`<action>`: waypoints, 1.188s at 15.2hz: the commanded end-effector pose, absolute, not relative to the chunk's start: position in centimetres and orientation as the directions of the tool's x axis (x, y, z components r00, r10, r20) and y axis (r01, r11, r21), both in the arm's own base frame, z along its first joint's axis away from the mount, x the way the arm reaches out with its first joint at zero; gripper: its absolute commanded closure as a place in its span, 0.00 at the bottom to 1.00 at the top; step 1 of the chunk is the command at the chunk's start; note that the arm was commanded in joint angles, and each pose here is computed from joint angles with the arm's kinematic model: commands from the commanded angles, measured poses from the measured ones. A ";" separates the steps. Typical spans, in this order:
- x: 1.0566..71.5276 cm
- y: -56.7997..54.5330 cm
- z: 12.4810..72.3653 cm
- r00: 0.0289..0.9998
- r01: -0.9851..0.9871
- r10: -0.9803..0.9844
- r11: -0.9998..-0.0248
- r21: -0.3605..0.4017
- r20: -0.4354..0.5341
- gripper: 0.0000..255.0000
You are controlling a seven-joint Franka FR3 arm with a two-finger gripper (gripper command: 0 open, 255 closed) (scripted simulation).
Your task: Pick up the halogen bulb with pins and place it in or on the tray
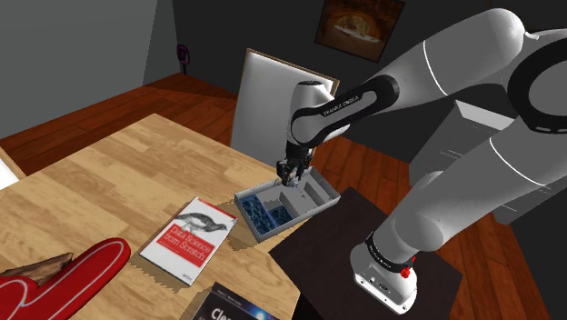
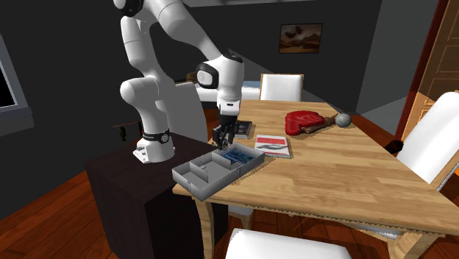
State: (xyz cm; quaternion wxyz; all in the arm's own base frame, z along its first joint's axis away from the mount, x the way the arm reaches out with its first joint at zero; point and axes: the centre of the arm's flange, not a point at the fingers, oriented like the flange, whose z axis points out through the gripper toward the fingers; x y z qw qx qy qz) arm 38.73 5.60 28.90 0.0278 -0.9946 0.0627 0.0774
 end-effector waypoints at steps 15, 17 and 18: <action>37.6 4.9 23.9 0.980 -0.128 -0.119 -0.991 -0.047 -0.157 1.00; 37.6 4.9 23.9 0.980 -0.128 -0.119 -0.991 -0.047 -0.157 1.00; 37.6 4.9 23.9 0.980 -0.128 -0.119 -0.991 -0.047 -0.157 0.00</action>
